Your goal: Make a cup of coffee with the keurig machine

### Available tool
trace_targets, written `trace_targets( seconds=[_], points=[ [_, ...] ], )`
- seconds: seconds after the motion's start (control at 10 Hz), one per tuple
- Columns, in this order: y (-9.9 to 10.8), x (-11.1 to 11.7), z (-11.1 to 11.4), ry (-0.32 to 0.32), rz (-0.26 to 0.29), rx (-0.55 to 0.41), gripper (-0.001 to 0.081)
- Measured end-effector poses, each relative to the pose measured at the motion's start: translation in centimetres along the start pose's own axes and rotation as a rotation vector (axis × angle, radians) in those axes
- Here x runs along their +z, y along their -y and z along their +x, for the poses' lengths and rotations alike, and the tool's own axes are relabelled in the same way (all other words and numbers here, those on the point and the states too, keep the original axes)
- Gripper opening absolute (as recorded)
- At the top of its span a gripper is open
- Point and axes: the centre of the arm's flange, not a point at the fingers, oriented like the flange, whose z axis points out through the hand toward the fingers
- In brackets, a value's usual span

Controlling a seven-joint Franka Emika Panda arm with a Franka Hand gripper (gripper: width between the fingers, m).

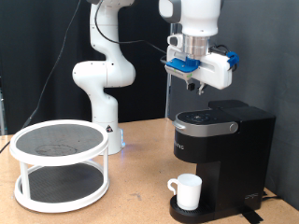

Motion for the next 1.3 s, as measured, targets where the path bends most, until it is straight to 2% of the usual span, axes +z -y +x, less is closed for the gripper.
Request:
trace_targets(
  seconds=[0.1, 0.2, 0.5, 0.9, 1.3],
  points=[
    [0.3, 0.4, 0.0, -0.009, -0.007, 0.003, 0.0051],
    [0.6, 0.9, 0.0, -0.022, -0.011, 0.010, 0.0016],
    [1.5, 2.6, -0.4, -0.073, -0.001, 0.043, 0.0003],
    [2.3, 5.3, -1.5, -0.093, -0.005, 0.026, 0.0000],
    [2.1, 5.7, -2.0, -0.120, 0.007, 0.004, 0.0000]
  ],
)
